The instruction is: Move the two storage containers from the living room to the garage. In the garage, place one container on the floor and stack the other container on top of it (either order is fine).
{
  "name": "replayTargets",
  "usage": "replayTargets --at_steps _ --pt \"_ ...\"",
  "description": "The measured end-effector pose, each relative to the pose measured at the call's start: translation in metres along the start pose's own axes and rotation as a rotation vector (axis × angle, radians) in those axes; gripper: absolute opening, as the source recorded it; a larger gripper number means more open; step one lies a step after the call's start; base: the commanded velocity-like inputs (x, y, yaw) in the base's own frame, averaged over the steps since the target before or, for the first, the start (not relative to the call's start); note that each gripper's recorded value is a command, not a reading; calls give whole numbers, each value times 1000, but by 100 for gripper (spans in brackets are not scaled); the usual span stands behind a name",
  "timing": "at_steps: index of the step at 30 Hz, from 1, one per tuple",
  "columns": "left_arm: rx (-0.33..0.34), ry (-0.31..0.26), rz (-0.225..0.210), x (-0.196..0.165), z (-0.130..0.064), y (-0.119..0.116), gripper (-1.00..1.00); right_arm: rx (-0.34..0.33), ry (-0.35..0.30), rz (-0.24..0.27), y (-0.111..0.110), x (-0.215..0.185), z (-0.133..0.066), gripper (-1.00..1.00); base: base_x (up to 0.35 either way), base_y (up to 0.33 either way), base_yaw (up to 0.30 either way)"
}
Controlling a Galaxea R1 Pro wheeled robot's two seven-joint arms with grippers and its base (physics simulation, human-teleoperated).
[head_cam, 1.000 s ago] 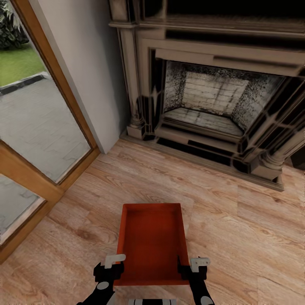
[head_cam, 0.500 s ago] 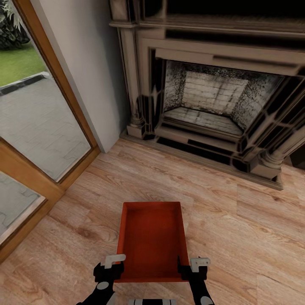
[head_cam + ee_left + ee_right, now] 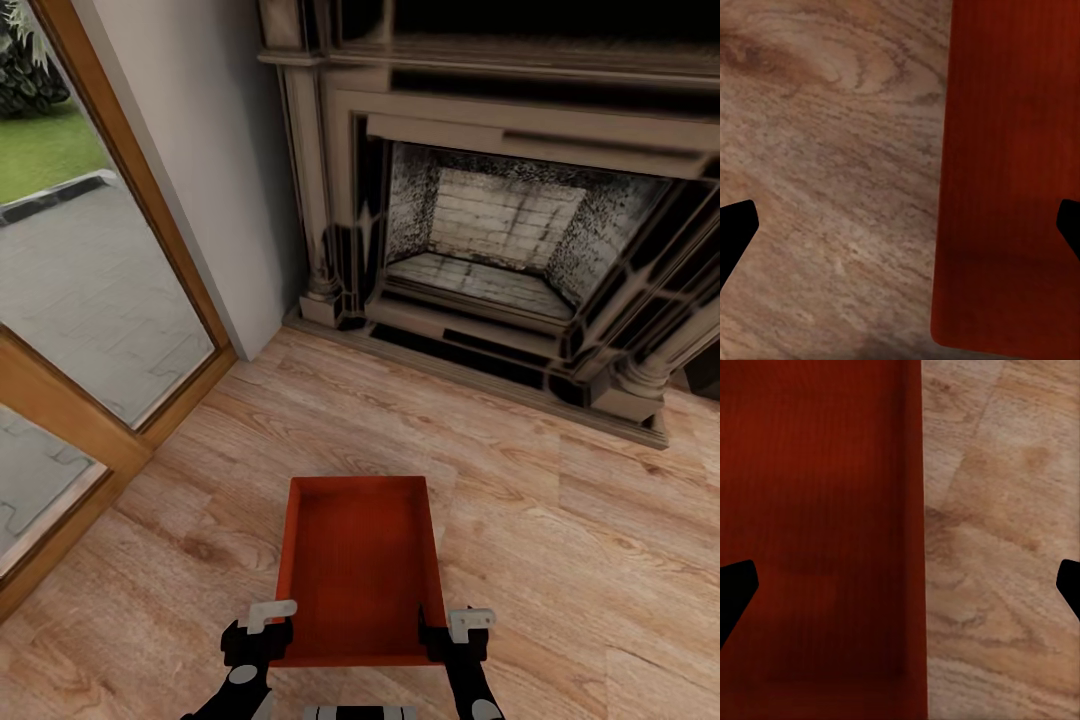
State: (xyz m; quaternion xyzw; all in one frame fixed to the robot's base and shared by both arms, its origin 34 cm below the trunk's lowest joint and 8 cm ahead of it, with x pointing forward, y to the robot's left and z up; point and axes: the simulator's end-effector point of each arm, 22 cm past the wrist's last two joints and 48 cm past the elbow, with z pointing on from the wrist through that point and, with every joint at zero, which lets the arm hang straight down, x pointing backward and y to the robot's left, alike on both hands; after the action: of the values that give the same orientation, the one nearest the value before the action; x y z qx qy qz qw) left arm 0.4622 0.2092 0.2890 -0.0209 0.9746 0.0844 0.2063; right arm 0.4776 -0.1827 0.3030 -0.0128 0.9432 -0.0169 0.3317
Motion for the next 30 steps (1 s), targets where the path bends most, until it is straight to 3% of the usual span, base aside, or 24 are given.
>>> replayTargets --at_steps 30 --pt "0 -1 0 27 40 -6 100 5 0 1 -1 38 32 100 0 0 0"
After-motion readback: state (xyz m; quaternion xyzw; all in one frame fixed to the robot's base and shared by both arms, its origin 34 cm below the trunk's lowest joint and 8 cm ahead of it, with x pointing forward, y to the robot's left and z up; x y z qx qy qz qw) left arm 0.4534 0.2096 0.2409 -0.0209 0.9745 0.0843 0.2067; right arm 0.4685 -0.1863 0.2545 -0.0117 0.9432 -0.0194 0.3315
